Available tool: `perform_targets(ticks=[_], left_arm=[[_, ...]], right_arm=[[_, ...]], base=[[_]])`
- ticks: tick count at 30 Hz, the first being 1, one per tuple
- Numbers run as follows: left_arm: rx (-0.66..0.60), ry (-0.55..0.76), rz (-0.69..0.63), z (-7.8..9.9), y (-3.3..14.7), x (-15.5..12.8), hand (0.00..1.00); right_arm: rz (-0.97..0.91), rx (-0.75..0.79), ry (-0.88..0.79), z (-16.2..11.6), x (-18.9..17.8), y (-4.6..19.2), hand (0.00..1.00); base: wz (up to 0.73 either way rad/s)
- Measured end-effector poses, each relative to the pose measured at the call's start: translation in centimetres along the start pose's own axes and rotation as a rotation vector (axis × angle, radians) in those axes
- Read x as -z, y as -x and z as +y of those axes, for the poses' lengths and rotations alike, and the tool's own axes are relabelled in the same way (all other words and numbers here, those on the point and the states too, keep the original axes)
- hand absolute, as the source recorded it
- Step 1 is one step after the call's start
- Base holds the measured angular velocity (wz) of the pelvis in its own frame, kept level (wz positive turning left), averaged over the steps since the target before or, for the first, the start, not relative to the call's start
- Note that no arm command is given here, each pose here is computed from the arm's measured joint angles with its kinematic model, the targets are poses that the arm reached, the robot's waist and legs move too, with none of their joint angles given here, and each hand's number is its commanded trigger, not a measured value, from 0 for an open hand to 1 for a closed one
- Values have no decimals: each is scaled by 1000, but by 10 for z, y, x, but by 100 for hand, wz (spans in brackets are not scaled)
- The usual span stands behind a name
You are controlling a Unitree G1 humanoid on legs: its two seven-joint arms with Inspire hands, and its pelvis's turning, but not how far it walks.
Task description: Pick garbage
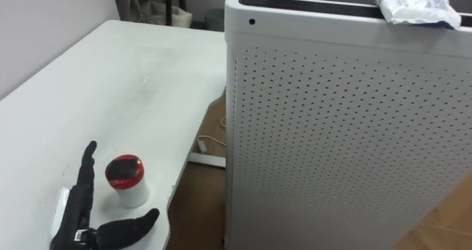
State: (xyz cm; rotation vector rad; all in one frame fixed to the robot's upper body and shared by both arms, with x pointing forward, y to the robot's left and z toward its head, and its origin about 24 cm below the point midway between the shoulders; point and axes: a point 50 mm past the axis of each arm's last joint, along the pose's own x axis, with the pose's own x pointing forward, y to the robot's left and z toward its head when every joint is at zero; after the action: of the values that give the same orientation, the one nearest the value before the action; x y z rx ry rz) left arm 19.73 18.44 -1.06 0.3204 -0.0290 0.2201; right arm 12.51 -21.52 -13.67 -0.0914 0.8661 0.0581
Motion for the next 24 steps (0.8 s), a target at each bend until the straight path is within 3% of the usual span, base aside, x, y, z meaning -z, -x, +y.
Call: perform_targets(ticks=[8, 14, 24], left_arm=[[-34, 46, 115, 4, 4, 19, 0], [-88, 146, 138, 7, -1, 19, 0], [-123, 175, 136, 8, -4, 18, 0]], right_arm=[[2, -10, -2, 2, 1, 0, 100], [-3, -7, -4, 4, 0, 0, 100], [-13, 5, -6, 5, -2, -1, 100]], base=[[0], [-2], [0]])
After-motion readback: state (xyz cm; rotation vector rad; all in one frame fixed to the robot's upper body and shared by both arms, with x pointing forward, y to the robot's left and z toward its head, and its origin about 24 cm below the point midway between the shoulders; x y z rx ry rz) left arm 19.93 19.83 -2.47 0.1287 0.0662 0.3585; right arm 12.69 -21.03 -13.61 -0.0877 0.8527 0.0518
